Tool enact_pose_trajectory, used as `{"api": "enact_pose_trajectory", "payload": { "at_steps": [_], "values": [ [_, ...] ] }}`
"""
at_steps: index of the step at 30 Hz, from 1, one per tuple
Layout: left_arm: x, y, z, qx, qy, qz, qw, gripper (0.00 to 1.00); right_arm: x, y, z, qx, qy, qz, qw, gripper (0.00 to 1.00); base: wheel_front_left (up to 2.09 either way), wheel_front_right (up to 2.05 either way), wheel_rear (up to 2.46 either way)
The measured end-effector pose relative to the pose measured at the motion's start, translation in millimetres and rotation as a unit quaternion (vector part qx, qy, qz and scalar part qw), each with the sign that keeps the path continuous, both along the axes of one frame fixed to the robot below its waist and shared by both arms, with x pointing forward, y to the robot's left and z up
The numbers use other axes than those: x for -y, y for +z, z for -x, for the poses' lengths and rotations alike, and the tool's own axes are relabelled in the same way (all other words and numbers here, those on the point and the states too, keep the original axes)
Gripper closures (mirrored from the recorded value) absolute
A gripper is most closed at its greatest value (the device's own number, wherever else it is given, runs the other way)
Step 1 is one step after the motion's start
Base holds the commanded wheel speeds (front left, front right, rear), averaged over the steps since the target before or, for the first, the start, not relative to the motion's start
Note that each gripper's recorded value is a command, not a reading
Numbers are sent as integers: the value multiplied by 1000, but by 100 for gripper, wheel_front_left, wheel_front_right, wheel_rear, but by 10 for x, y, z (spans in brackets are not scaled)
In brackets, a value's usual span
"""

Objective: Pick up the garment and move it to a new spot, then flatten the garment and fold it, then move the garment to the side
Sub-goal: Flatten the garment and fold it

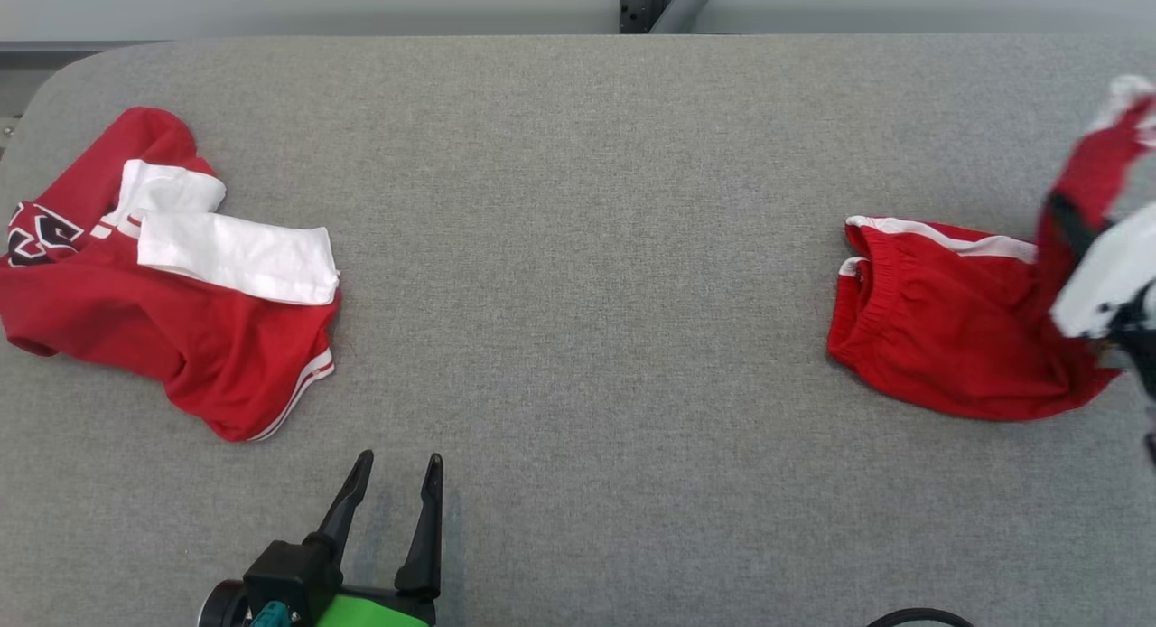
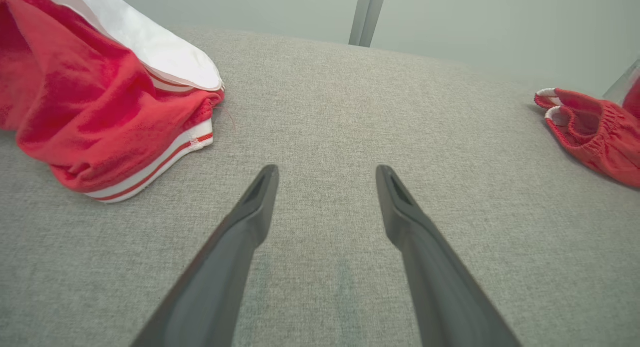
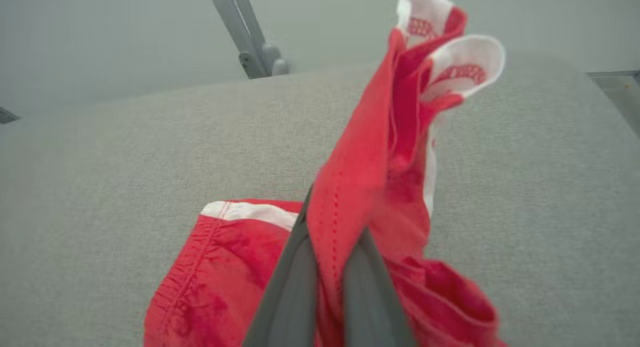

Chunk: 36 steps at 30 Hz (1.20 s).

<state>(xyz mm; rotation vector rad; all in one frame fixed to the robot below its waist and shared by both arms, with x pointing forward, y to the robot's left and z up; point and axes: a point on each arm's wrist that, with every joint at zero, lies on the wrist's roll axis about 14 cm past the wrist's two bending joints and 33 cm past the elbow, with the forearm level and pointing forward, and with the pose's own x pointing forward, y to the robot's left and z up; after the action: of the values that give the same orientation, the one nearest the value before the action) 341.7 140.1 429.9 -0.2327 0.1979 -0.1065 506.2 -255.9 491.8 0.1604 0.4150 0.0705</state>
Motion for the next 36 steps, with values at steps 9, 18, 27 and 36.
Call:
{"api": "enact_pose_trajectory", "payload": {
  "at_steps": [9,18,27,36],
  "values": [
    [-42,-28,-67,0,-2,-8,1000,0,-1361,-360,183,-65,172,-18,983,100,0,0,0],
    [-139,-84,-3,-11,19,-5,1000,0,-1374,-524,338,-104,198,-3,975,100,0,0,0],
    [-81,-110,11,-14,15,2,1000,0,-1481,-366,555,-85,226,-11,970,0,0,0,0],
    [-65,-83,3,-8,9,3,1000,0,-1156,361,625,35,187,-45,981,0,0,0,0]
  ]
}}
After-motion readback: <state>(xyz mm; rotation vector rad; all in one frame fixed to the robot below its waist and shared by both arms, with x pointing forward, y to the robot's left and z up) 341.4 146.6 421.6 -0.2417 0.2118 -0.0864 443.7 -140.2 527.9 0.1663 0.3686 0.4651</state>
